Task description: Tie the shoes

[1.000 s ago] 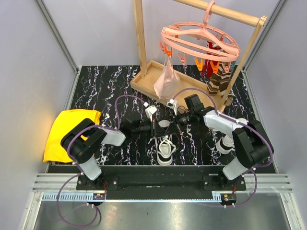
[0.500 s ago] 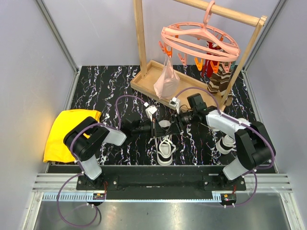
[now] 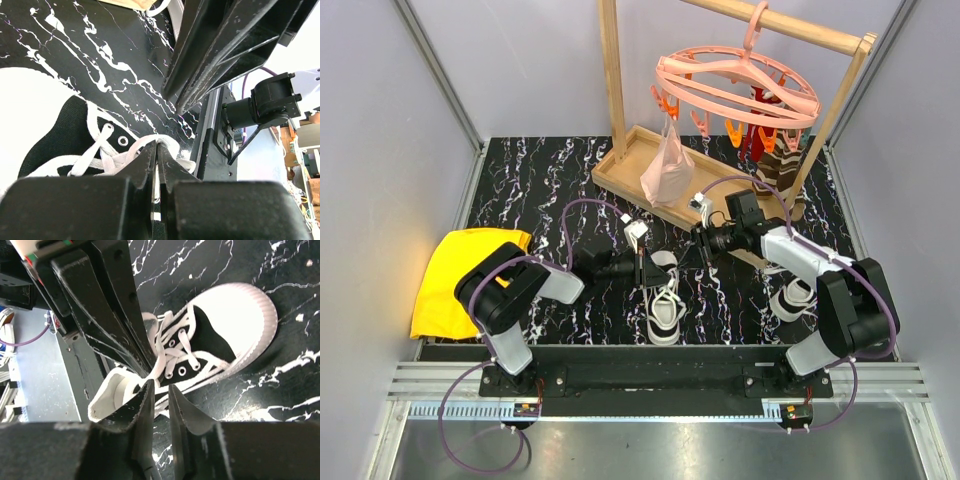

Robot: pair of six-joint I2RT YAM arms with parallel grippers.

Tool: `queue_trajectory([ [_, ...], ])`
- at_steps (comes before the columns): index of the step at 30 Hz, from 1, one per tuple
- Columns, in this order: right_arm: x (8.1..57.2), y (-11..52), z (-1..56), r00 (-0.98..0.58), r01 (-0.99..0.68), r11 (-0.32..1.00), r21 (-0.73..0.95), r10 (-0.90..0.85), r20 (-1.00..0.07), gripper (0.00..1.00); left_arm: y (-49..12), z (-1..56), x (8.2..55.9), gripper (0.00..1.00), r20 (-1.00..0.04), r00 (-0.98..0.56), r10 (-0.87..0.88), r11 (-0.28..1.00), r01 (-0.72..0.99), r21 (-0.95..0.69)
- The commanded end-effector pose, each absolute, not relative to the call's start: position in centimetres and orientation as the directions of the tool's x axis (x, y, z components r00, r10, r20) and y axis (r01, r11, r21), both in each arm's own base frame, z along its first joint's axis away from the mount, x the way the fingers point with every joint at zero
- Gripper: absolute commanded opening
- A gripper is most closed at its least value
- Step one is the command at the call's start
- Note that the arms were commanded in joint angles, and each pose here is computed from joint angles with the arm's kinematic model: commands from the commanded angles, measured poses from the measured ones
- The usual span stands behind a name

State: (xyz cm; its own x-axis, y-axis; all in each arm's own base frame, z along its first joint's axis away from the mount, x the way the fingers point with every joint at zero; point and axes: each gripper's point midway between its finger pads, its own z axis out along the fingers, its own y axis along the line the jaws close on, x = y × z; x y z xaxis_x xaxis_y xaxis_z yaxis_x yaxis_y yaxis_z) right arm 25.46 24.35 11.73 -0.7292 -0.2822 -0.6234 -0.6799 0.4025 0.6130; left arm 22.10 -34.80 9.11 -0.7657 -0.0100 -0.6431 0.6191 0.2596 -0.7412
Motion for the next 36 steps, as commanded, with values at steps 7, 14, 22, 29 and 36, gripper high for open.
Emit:
queue_trajectory([
  [7,24.8,24.2,11.0,-0.762,-0.648,0.382,0.659,-0.323,-0.562,0.25,-35.0,10.3,22.4,0.04,-0.680,-0.733,-0.026,0.215,0.660,-0.720],
  [14,24.1,24.9,11.2,-0.751,-0.659,0.333,0.674,-0.344,-0.564,0.30,-35.0,10.1,22.3,0.04,-0.677,-0.736,-0.021,0.216,0.658,-0.722],
  [22,23.9,25.7,11.1,-0.746,-0.662,0.313,0.681,-0.359,-0.560,0.33,-35.0,10.1,22.3,0.04,-0.676,-0.737,-0.019,0.212,0.658,-0.723],
  [29,23.9,26.2,10.9,-0.742,-0.666,0.306,0.681,-0.373,-0.558,0.33,-35.1,10.2,22.3,0.05,-0.675,-0.738,-0.018,0.205,0.658,-0.725],
  [36,23.8,26.6,11.0,-0.734,-0.672,0.286,0.683,-0.378,-0.564,0.35,-35.2,10.4,22.2,0.05,-0.676,-0.737,-0.015,0.192,0.661,-0.725],
])
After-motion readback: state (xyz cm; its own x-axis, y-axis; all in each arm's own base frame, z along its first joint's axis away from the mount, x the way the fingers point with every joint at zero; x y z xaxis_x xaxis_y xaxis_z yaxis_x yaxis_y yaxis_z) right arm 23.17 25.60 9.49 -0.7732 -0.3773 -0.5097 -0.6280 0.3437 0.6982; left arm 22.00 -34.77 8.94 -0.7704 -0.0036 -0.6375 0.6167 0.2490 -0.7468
